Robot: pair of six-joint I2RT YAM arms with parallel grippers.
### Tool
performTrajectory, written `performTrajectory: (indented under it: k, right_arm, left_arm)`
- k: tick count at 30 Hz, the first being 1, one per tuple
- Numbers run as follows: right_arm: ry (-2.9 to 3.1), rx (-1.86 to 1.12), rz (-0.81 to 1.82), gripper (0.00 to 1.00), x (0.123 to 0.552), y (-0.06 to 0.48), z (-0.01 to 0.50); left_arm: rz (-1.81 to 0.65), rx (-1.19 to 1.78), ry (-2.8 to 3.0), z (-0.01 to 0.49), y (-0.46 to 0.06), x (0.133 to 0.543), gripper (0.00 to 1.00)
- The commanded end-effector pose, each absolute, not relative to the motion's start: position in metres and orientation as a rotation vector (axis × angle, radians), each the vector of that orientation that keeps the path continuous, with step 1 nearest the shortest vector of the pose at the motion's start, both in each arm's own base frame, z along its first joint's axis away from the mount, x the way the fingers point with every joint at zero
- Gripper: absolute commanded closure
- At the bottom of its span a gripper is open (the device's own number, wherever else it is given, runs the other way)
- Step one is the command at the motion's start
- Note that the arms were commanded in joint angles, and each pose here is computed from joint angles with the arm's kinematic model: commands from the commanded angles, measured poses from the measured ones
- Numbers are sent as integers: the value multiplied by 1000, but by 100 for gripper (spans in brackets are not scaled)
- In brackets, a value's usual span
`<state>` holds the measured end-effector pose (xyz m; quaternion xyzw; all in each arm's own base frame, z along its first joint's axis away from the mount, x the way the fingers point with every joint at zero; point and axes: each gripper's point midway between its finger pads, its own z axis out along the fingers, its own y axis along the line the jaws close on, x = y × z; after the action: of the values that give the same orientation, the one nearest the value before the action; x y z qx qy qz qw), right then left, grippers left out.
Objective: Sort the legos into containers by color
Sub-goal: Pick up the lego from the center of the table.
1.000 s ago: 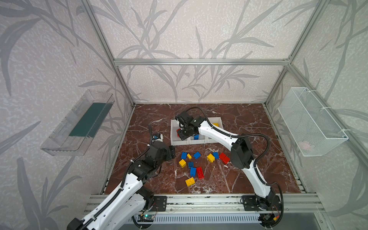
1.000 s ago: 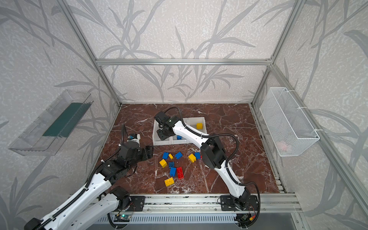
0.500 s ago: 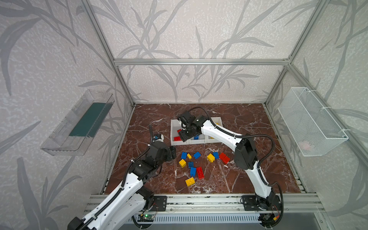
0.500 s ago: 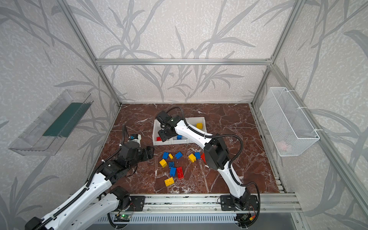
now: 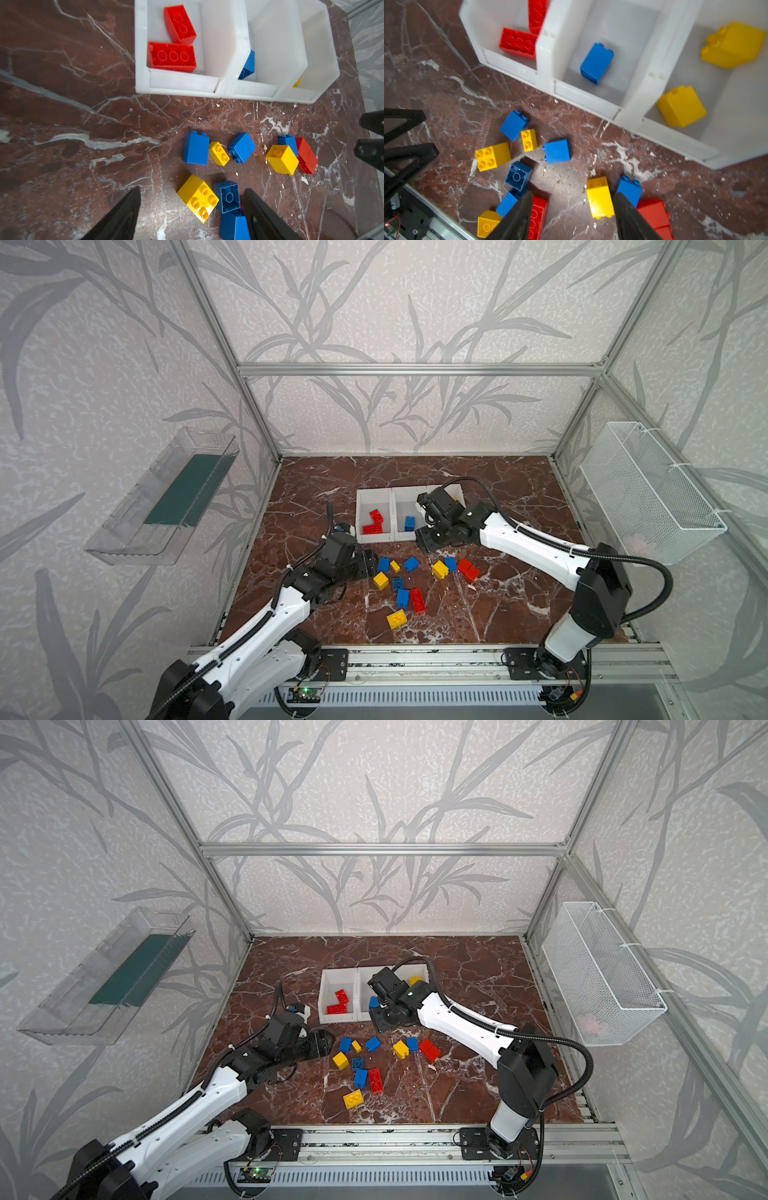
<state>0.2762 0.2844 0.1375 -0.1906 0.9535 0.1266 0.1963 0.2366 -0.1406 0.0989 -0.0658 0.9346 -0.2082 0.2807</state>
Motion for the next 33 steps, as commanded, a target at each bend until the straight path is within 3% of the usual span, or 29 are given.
performTrajectory:
  k: [1,21,33]
  right_arm:
    - [2642,-397,353,37,275,269,143]
    - [2655,-321,326,36,267,249,137]
    - [2667,-315,318,36,264,246,131]
  left_arm:
    - [-662,-186,2557,87,-158,228,20]
    - [-697,7,2683,67,-206,231,20]
    - [-526,106,2777,56,-202,224,23]
